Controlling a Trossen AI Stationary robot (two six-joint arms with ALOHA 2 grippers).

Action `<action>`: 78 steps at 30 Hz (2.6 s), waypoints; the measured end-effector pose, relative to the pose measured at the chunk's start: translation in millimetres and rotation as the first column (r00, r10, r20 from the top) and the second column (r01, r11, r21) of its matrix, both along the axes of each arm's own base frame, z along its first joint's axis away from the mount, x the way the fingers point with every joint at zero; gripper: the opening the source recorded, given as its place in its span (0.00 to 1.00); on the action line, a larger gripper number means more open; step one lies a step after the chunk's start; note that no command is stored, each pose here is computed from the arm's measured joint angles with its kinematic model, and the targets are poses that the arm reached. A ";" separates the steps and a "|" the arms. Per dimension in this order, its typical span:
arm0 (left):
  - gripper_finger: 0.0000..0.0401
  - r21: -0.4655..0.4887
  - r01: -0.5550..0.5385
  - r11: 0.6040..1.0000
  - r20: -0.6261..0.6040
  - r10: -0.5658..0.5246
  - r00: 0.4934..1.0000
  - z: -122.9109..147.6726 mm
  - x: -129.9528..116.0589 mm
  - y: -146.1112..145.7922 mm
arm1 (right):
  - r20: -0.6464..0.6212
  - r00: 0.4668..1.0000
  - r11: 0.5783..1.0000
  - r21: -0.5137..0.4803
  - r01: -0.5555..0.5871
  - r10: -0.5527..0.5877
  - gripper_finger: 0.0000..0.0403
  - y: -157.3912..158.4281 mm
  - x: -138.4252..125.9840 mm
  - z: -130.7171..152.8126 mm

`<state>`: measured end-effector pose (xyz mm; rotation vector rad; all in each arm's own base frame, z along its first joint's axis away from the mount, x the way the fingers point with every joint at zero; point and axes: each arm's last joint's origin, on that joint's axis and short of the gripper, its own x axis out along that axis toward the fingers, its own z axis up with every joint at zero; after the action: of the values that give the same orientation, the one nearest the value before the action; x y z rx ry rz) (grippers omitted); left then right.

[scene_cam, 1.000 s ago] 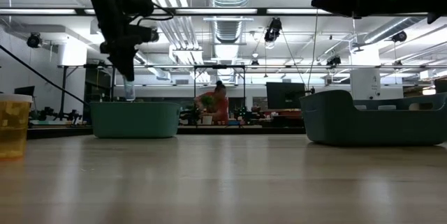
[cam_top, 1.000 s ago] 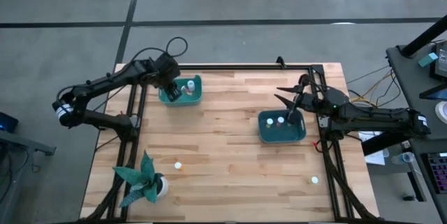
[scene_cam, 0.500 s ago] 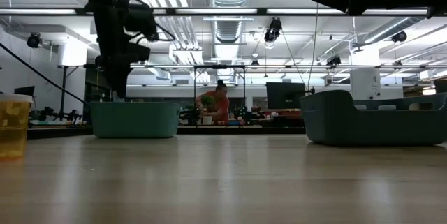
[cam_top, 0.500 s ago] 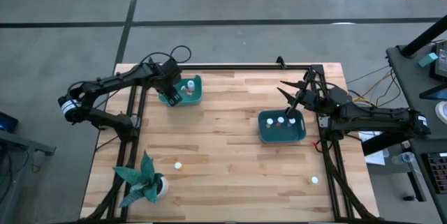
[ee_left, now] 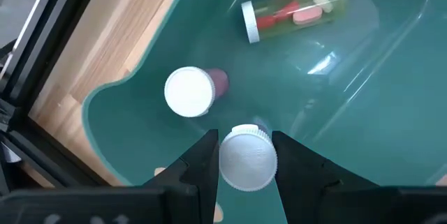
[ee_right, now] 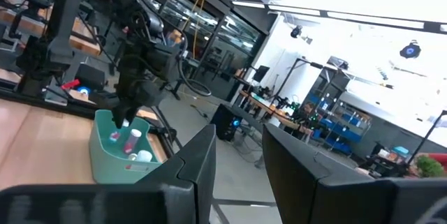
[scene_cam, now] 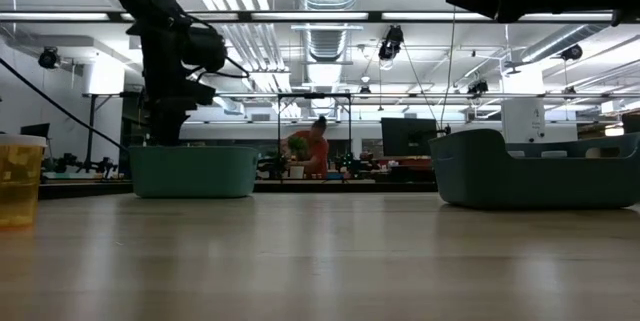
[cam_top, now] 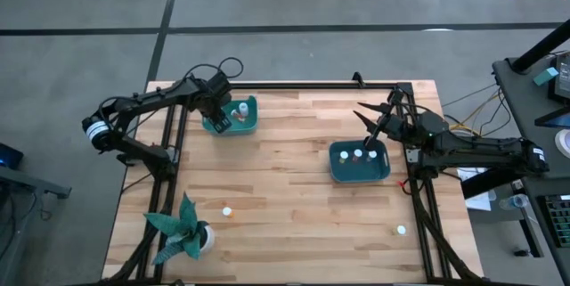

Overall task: Pick and place medicine bottles into bin by pill shape (circle, oval)
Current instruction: Put the blue capsule bottle into the green bin, then put the yellow tablet bottle into the blue bin

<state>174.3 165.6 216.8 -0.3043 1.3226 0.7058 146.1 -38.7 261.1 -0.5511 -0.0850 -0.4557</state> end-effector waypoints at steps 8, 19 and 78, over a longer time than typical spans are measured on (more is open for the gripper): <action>0.24 0.014 -0.005 1.000 -0.027 0.006 1.000 -11.2 -3.3 -1.9 | -0.019 1.000 1.000 0.011 -0.001 0.001 0.27 -0.1 0.4 -2.0; 0.35 0.020 0.008 1.000 -0.024 -0.007 1.000 -16.4 -4.2 -2.7 | -0.012 1.000 0.999 0.043 -0.008 0.008 0.27 -0.1 0.5 -2.6; 0.42 0.573 0.350 0.741 0.618 -0.671 0.409 81.2 58.9 -132.1 | 0.119 0.782 0.456 0.754 -0.472 0.612 0.27 73.0 54.8 40.8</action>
<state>233.2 33.5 298.0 0.1231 0.3108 0.1686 200.9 34.3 301.9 0.3049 0.1004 0.2319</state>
